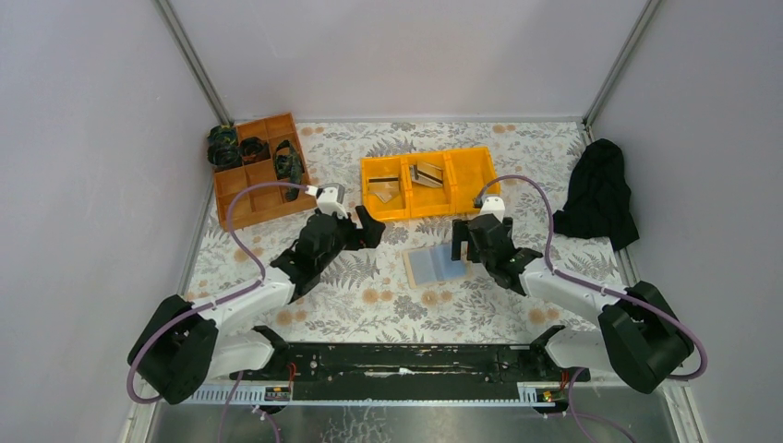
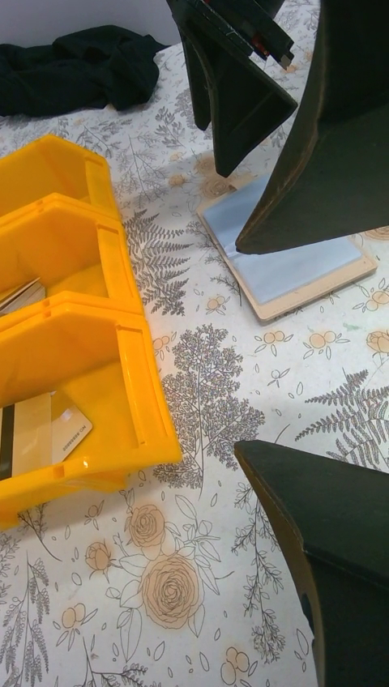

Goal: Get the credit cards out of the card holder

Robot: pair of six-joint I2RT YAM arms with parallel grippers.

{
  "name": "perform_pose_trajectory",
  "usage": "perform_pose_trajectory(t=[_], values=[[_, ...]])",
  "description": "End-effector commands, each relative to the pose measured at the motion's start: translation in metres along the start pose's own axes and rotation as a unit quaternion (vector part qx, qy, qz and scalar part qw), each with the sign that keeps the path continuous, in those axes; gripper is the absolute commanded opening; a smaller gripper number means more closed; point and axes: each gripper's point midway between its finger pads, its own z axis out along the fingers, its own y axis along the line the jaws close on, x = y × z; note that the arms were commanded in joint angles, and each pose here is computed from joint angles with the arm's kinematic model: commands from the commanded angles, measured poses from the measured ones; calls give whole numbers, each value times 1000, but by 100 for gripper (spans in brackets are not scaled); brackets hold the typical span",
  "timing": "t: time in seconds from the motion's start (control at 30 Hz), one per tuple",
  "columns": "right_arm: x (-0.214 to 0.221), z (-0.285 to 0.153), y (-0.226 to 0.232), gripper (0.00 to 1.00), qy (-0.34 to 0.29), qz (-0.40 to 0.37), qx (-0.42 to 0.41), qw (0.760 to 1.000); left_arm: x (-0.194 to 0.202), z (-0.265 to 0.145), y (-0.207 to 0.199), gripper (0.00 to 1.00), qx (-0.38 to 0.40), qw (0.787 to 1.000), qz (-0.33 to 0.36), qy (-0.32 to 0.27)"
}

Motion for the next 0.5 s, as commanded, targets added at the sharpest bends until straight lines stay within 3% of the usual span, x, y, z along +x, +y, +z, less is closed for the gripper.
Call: perform_pose_trajectory(t=[0.0,0.47], values=[[-20,2,1,100,-31,7,13,999,-6,4,-4,92,1,1000,-5,-7],[-15,6,1,97,-24,6,14,1000,3,11,-6,90,5,1000,-3,15]])
